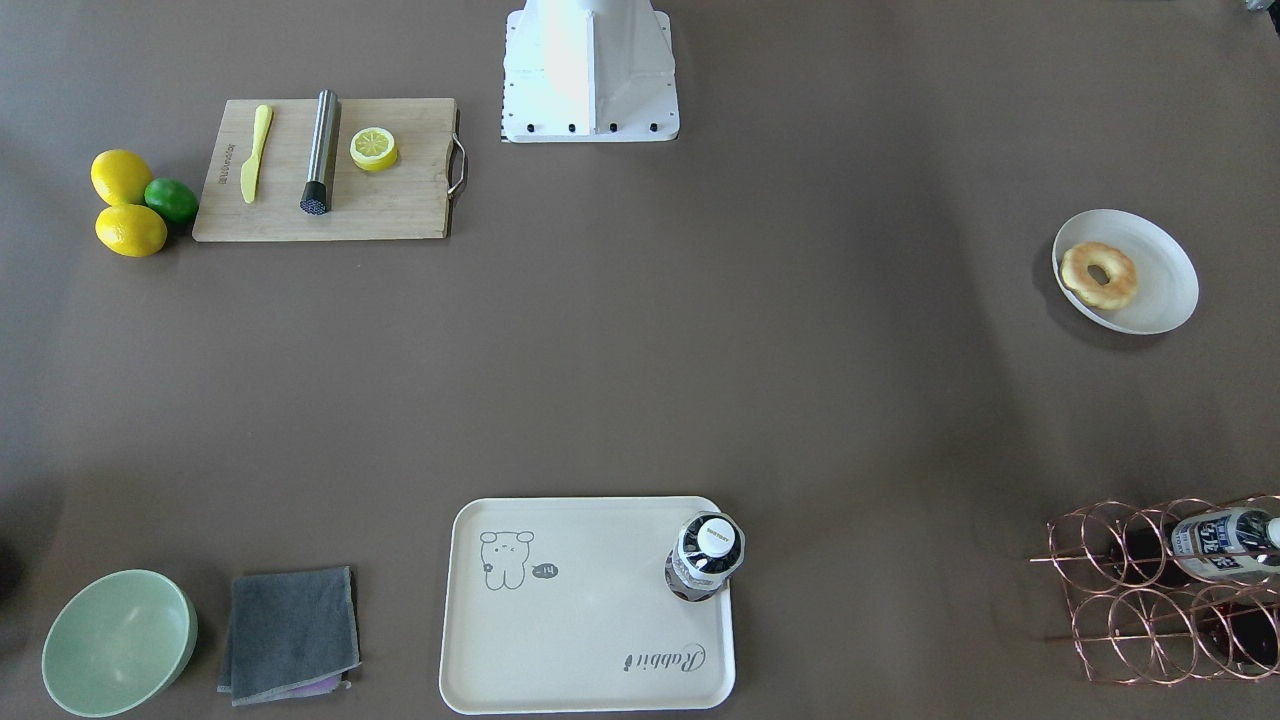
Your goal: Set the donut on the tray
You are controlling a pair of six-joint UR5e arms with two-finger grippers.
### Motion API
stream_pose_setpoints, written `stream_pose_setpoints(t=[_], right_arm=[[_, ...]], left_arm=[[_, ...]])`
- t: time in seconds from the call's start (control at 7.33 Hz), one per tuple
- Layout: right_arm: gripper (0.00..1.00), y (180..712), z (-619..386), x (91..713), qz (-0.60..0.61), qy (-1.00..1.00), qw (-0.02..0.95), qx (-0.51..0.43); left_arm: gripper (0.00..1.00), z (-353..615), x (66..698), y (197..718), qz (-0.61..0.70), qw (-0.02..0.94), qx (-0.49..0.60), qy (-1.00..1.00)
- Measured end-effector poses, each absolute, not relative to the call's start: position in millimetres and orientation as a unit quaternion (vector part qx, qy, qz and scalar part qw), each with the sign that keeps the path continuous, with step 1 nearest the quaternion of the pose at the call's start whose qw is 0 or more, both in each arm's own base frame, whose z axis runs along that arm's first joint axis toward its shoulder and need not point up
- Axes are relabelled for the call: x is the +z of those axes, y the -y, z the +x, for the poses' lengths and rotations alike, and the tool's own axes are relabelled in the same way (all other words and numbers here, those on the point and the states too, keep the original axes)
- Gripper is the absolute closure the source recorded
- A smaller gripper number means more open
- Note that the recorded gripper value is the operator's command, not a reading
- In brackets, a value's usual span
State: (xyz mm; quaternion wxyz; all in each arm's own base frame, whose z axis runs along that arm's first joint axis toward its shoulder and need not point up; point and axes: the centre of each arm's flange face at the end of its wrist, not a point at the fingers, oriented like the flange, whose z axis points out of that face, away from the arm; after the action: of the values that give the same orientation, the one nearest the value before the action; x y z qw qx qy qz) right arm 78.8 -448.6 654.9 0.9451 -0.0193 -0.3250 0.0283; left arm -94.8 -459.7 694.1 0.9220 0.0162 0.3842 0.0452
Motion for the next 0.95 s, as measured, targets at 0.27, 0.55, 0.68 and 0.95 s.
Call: stream_pose_setpoints(t=[0.27, 0.55, 0.68, 0.95], right_arm=[[0.0, 448.3, 78.8, 654.6, -0.019, 0.325, 0.945, 0.028], [0.0, 447.8, 78.8, 654.7, -0.019, 0.325, 0.945, 0.028], [0.0, 446.9, 79.0, 655.3, -0.02, 0.325, 0.945, 0.029], [0.0, 446.5, 79.4, 655.5, -0.02, 0.325, 0.945, 0.029]], left_arm=[[0.01, -96.6, 690.6, 459.7, 0.02, 0.923, 0.046, -0.38], [0.01, -102.0, 678.9, 453.8, 0.031, 0.936, 0.054, -0.345], [0.01, -103.7, 672.7, 448.0, 0.036, 0.941, 0.058, -0.331], [0.01, -104.5, 667.4, 443.9, 0.04, 0.944, 0.06, -0.321]])
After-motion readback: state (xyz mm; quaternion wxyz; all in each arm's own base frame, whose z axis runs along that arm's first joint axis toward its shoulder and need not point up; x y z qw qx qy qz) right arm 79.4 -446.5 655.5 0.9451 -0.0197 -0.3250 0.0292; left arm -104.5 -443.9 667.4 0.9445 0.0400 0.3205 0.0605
